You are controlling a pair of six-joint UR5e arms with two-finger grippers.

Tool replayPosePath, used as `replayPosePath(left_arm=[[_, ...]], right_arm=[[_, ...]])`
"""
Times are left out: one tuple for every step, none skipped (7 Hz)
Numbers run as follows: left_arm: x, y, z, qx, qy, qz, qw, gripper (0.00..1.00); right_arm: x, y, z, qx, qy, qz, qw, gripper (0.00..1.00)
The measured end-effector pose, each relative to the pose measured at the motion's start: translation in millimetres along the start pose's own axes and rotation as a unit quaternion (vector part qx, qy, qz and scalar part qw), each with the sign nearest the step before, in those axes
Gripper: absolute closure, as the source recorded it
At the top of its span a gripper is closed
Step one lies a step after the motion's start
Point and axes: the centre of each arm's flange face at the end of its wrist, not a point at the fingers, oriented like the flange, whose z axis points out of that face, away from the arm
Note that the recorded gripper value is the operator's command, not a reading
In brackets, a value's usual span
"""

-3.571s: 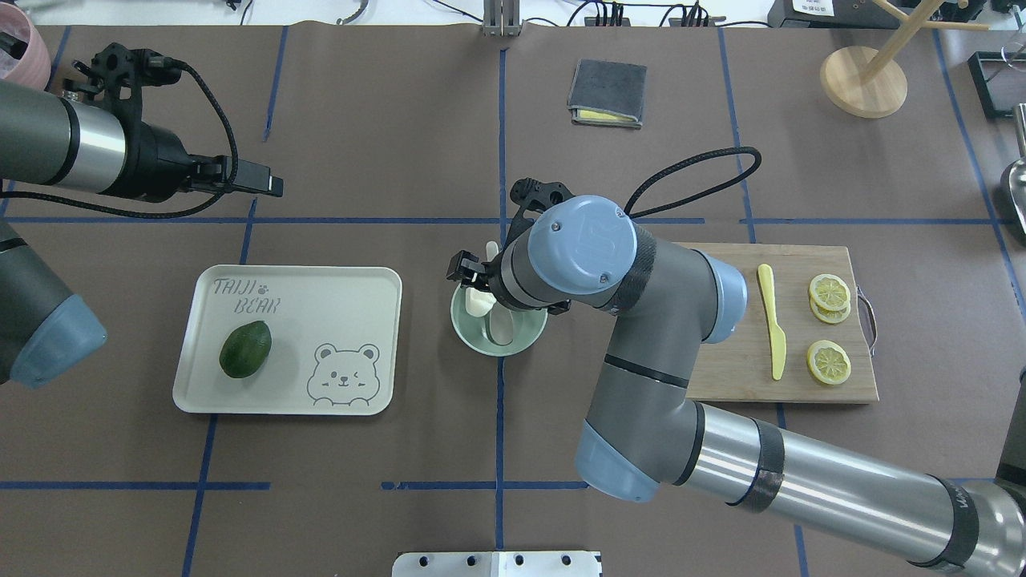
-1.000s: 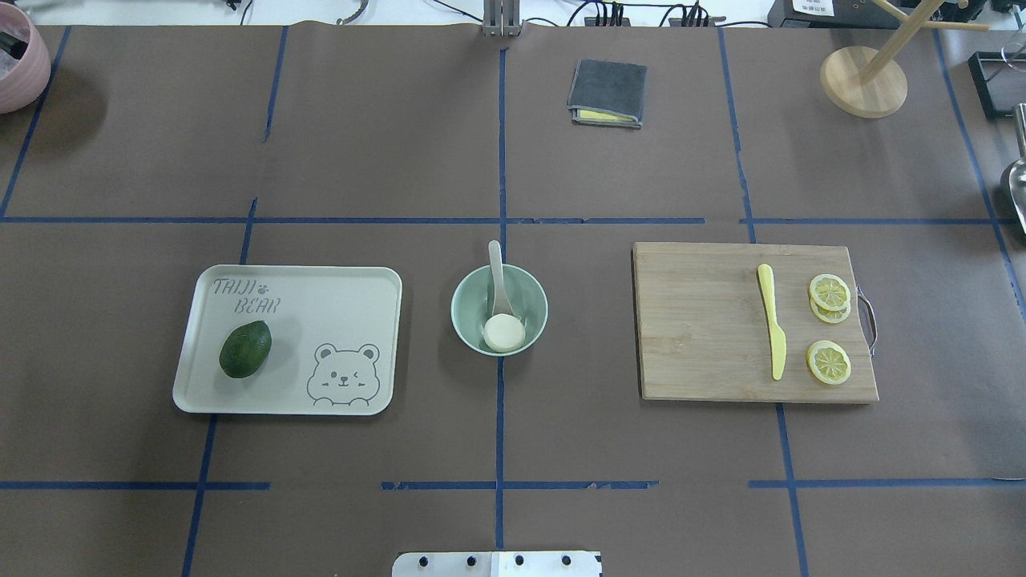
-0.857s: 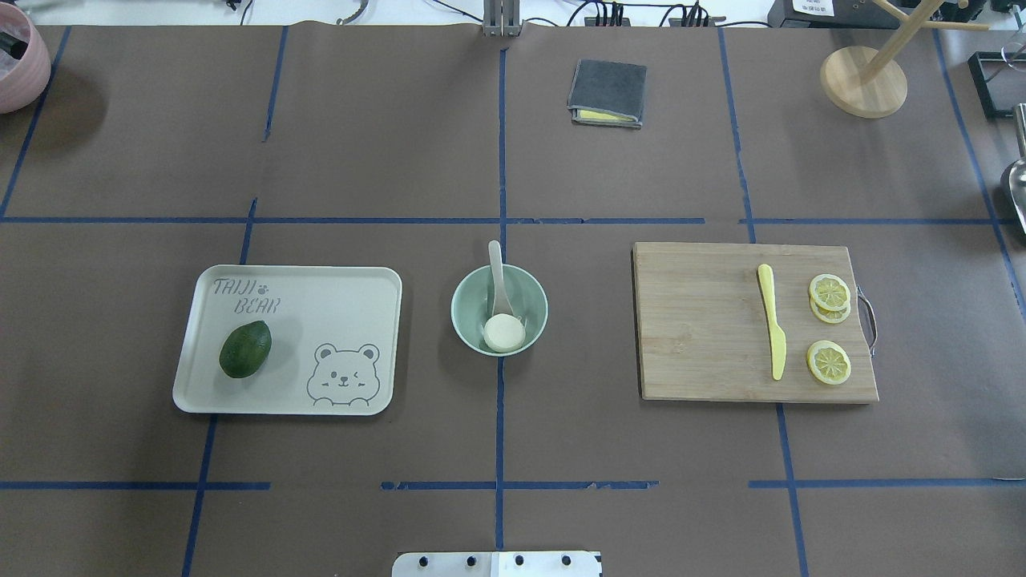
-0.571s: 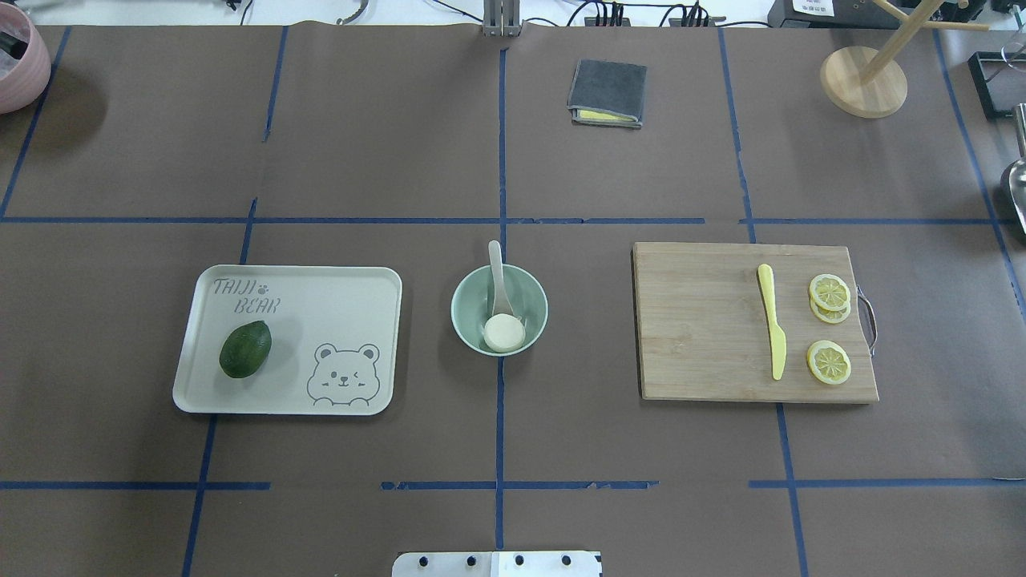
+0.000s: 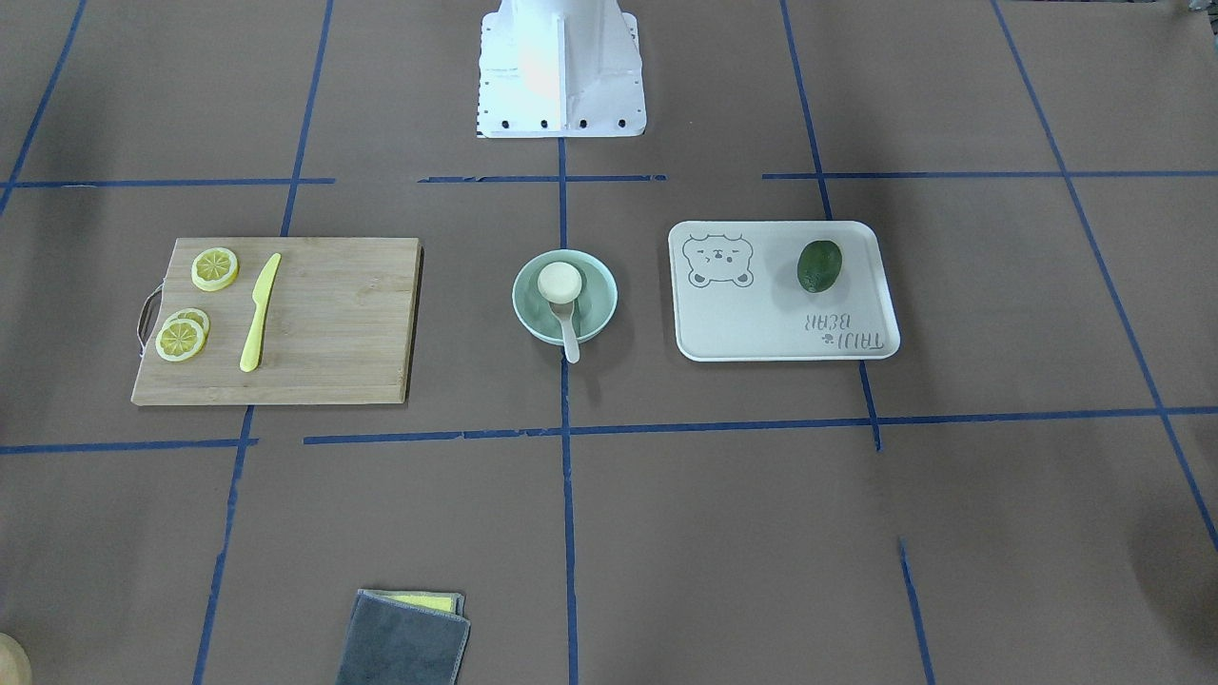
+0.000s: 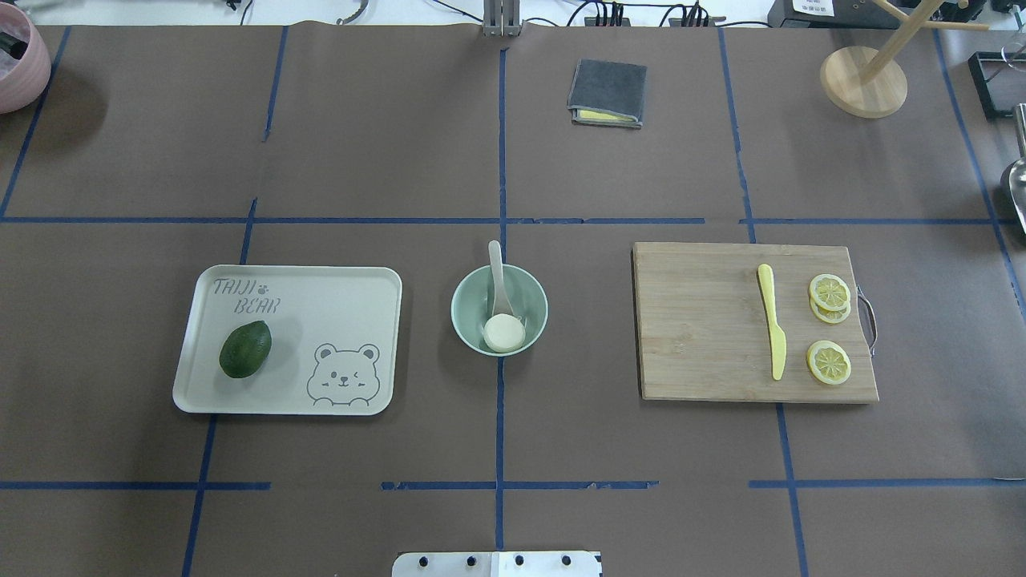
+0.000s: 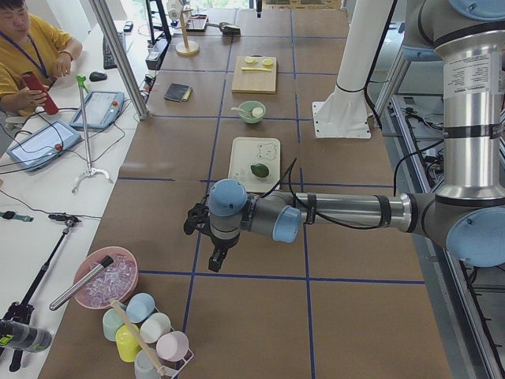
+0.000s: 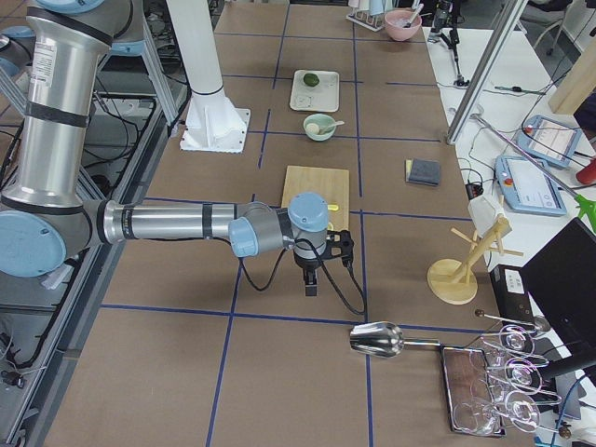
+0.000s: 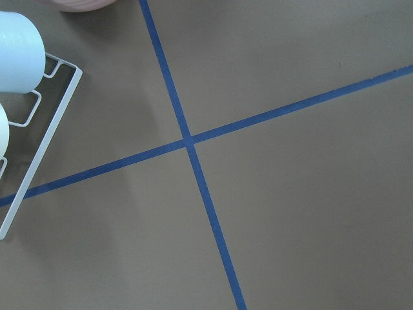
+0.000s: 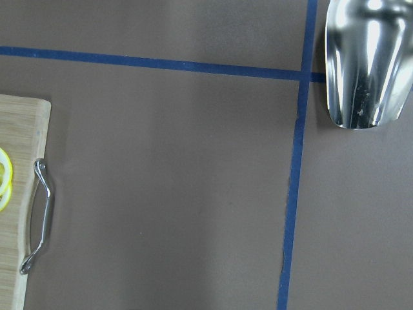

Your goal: Put spoon and bun in bowl

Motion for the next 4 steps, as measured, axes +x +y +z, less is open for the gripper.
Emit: replayPosePath(left_arm=[[1.5,-12.5,-2.3,-0.015,0.002,-0.015,0.9998,0.0],[4.3,-30.1,-6.9,-0.034,0.003,-0.033,0.9989,0.0],[6.1,-39.5,-9.5,-0.046,0.004,-0.043,0.998,0.0],[6.5,-41.7,-10.1,-0.05,0.007,-0.047,0.9976,0.0]], right_arm=[[7.5,-1.2,-0.4,0.001,0.0,0.0,1.0,0.0],[15.6,-3.0,-1.9,0.0,0.001,-0.002,1.0,0.0],[18.6,-12.0,-6.3,-0.006,0.002,0.001,1.0,0.0],[16.8,-27.9,-15.0,-0.016,0.004,0.002,0.9999,0.0]])
